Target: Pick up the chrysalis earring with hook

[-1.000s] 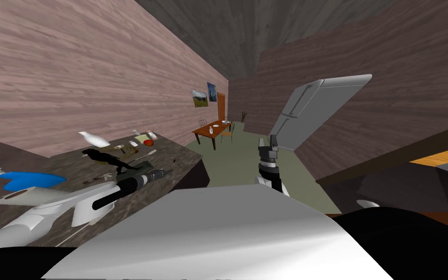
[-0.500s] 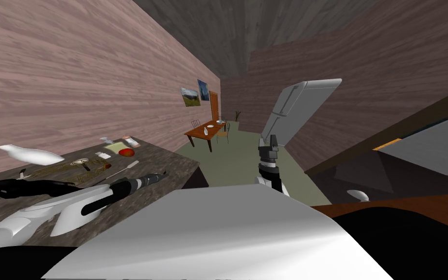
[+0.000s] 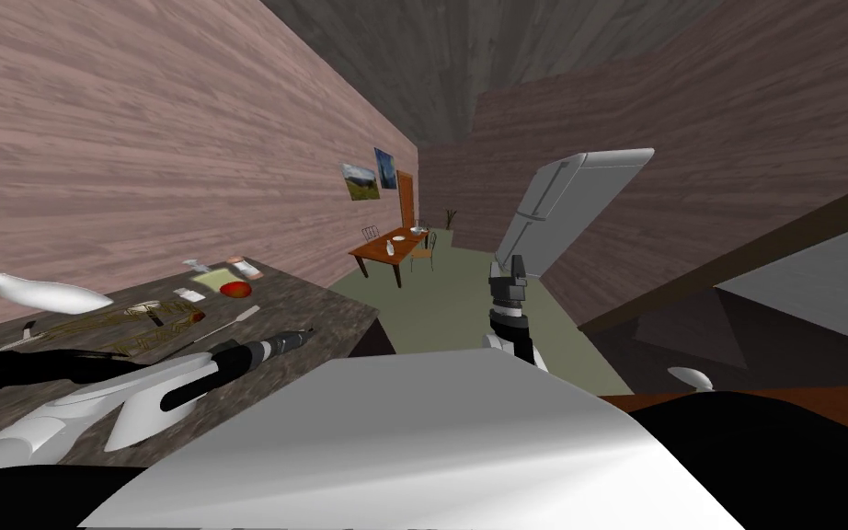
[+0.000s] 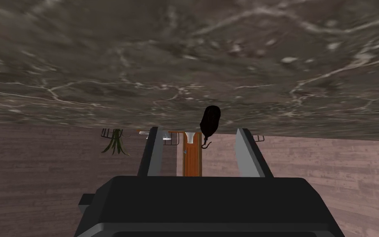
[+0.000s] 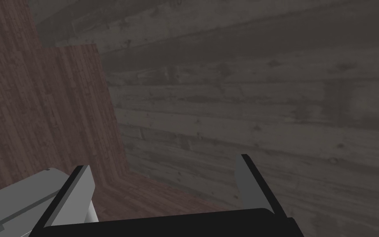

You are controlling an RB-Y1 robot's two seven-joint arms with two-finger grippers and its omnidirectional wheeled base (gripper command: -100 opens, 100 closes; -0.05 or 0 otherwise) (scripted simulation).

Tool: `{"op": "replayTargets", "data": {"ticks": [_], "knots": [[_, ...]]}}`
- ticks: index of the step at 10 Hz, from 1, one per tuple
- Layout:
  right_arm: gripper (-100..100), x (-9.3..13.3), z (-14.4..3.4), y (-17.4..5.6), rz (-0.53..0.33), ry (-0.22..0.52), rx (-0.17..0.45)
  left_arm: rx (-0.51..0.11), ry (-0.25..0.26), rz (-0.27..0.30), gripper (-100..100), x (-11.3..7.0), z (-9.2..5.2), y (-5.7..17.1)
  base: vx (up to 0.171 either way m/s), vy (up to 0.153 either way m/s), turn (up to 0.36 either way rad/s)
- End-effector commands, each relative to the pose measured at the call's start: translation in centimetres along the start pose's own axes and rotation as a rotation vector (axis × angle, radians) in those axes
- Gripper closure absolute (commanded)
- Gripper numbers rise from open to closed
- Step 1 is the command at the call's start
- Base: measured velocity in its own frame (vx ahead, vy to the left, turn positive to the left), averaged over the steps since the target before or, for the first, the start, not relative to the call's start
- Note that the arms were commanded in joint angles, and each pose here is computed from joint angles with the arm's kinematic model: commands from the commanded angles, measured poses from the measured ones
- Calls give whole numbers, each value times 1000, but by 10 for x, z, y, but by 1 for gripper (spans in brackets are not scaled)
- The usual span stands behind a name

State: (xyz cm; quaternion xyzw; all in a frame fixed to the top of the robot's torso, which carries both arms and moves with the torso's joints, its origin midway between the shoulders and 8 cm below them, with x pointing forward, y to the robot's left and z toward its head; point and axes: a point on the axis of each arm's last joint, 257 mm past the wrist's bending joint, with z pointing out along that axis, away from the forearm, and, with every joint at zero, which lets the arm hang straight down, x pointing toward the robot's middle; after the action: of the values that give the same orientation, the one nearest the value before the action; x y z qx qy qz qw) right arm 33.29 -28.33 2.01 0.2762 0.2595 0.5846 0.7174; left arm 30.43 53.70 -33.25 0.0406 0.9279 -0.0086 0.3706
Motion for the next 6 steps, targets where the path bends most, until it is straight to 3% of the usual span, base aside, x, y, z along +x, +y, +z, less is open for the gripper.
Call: {"op": "replayTargets", "data": {"ticks": [1, 4, 6], "knots": [[0, 0, 0, 0, 0, 0, 0, 0, 0, 0, 100, 0, 0, 0, 0, 0, 0], [0, 0, 0, 0, 0, 0, 0, 0, 0, 0, 100, 0, 0, 0, 0, 0, 0], [0, 0, 0, 0, 0, 0, 0, -8, 19, 2, -100, 2, -5, 6, -4, 3, -32]]}}
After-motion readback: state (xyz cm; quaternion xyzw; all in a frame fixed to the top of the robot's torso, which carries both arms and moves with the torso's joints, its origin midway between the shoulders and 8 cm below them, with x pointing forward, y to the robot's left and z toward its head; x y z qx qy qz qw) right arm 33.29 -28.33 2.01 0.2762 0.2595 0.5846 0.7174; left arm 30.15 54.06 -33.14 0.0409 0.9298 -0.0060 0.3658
